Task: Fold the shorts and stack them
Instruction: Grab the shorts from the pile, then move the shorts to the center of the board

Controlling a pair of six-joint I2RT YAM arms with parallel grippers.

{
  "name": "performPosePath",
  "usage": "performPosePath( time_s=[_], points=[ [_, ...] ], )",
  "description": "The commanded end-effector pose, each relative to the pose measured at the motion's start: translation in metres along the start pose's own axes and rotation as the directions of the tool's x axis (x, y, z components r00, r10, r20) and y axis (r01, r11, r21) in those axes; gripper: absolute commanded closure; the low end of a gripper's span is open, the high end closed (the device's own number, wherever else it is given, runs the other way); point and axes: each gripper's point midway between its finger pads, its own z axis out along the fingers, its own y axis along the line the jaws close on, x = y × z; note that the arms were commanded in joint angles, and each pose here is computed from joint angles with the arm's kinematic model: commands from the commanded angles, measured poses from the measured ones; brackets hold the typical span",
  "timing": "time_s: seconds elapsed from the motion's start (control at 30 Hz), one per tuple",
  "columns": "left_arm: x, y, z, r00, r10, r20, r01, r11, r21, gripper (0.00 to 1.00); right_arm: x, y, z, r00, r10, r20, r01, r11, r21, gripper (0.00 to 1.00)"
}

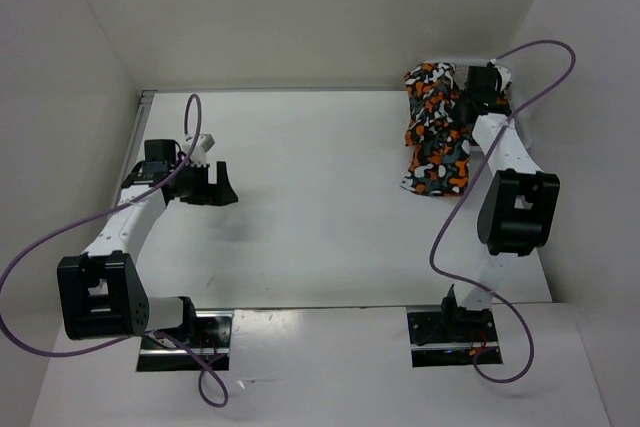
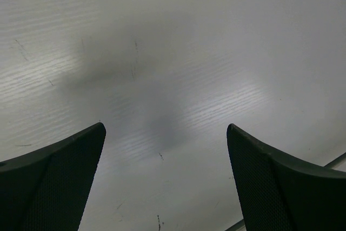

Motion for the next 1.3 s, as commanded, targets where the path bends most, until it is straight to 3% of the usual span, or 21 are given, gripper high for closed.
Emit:
performPosePath(
  time_s=[0.0, 0.07, 0.1, 0.13, 0.23, 0.3, 0.4, 0.47, 0.57, 0.6, 0.63, 0.73, 0.8, 0.83, 0.87, 0.93, 1.03, 1.1, 1.17, 1.27],
  points=[
    [-0.046, 0.0, -0.011, 0.988, 0.083, 0.13, -0.079, 0.996, -0.037, 0.01, -0.133, 0.074, -0.127, 0.889, 0.032, 0.456, 0.066, 0.978, -0.199, 1.0],
    [-0.06, 0.001, -0.016, 0.982, 0.102, 0.161, -0.094, 0.994, -0.057, 0.01, -0.142, 0.107, -0.175, 0.83, 0.033, 0.557, 0.12, 0.964, -0.237, 1.0],
    [-0.067, 0.001, -0.018, 0.977, 0.113, 0.18, -0.104, 0.993, -0.06, 0.01, -0.162, 0.116, -0.216, 0.762, 0.051, 0.646, 0.154, 0.954, -0.256, 1.0],
    [-0.075, 0.001, -0.022, 0.973, 0.124, 0.197, -0.112, 0.991, -0.072, 0.01, -0.167, 0.127, -0.237, 0.732, 0.064, 0.678, 0.171, 0.946, -0.275, 1.0],
    [-0.093, -0.001, -0.026, 0.961, 0.147, 0.235, -0.131, 0.988, -0.08, 0.01, -0.165, 0.176, -0.299, 0.692, 0.137, 0.709, 0.228, 0.89, -0.395, 1.0],
    [-0.109, -0.001, -0.033, 0.951, 0.163, 0.262, -0.143, 0.985, -0.096, 0.01, -0.142, 0.216, -0.327, 0.71, 0.159, 0.686, 0.278, 0.832, -0.48, 0.98],
    [-0.129, 0.0, -0.044, 0.933, 0.19, 0.304, -0.153, 0.978, -0.14, 0.01, -0.087, 0.276, -0.326, 0.789, 0.135, 0.599, 0.309, 0.756, -0.577, 0.89],
    [-0.14, 0.014, -0.055, 0.923, 0.189, 0.336, -0.131, 0.973, -0.189, 0.01, -0.048, 0.306, -0.323, 0.845, 0.119, 0.522, 0.298, 0.705, -0.644, 0.72],
    [-0.151, 0.034, -0.073, 0.912, 0.19, 0.364, -0.089, 0.956, -0.278, 0.01, 0.017, 0.348, -0.308, 0.909, -0.007, 0.416, 0.33, 0.621, -0.711, 0.33],
    [-0.147, 0.038, -0.074, 0.918, 0.178, 0.355, -0.074, 0.954, -0.289, 0.01, 0.048, 0.357, -0.294, 0.92, -0.095, 0.379, 0.355, 0.607, -0.71, 0.06],
    [-0.144, 0.041, -0.079, 0.92, 0.169, 0.353, -0.061, 0.953, -0.297, 0.01, 0.063, 0.361, -0.293, 0.911, -0.153, 0.384, 0.397, 0.582, -0.71, 0.0],
    [-0.13, 0.038, -0.083, 0.935, 0.146, 0.322, -0.046, 0.953, -0.298, 0.01, 0.088, 0.361, -0.305, 0.899, -0.215, 0.38, 0.435, 0.528, -0.729, 0.0],
    [-0.113, 0.029, -0.079, 0.954, 0.113, 0.278, -0.042, 0.967, -0.25, 0.01, 0.106, 0.343, -0.295, 0.907, -0.228, 0.354, 0.42, 0.545, -0.725, 0.0],
    [-0.105, 0.022, -0.077, 0.96, 0.107, 0.259, -0.047, 0.973, -0.227, 0.01, 0.086, 0.334, -0.317, 0.91, -0.152, 0.387, 0.405, 0.529, -0.746, 0.0],
    [-0.1, 0.016, -0.074, 0.966, 0.103, 0.238, -0.053, 0.977, -0.207, 0.01, 0.104, 0.318, -0.303, 0.909, -0.182, 0.376, 0.411, 0.547, -0.73, 0.0],
    [-0.083, 0.004, -0.066, 0.98, 0.087, 0.179, -0.058, 0.985, -0.163, 0.01, 0.093, 0.297, -0.311, 0.902, -0.145, 0.406, 0.412, 0.57, -0.711, 0.0],
    [-0.061, -0.011, -0.04, 0.992, 0.092, 0.086, -0.082, 0.991, -0.107, 0.01, 0.127, 0.273, -0.285, 0.871, -0.267, 0.412, 0.488, 0.569, -0.662, 0.0],
    [-0.051, -0.012, -0.022, 0.994, 0.104, 0.032, -0.099, 0.989, -0.11, 0.01, 0.156, 0.256, -0.272, 0.858, -0.342, 0.383, 0.513, 0.552, -0.657, 0.0],
    [-0.045, 0.002, -0.008, 0.994, 0.104, 0.014, -0.1, 0.982, -0.157, 0.01, 0.181, 0.252, -0.265, 0.838, -0.39, 0.381, 0.539, 0.487, -0.687, 0.0],
    [-0.065, 0.023, 0.009, 0.988, 0.14, 0.068, -0.12, 0.962, -0.244, 0.01, 0.205, 0.262, -0.254, 0.827, -0.441, 0.349, 0.54, 0.448, -0.713, 0.04]
  ],
)
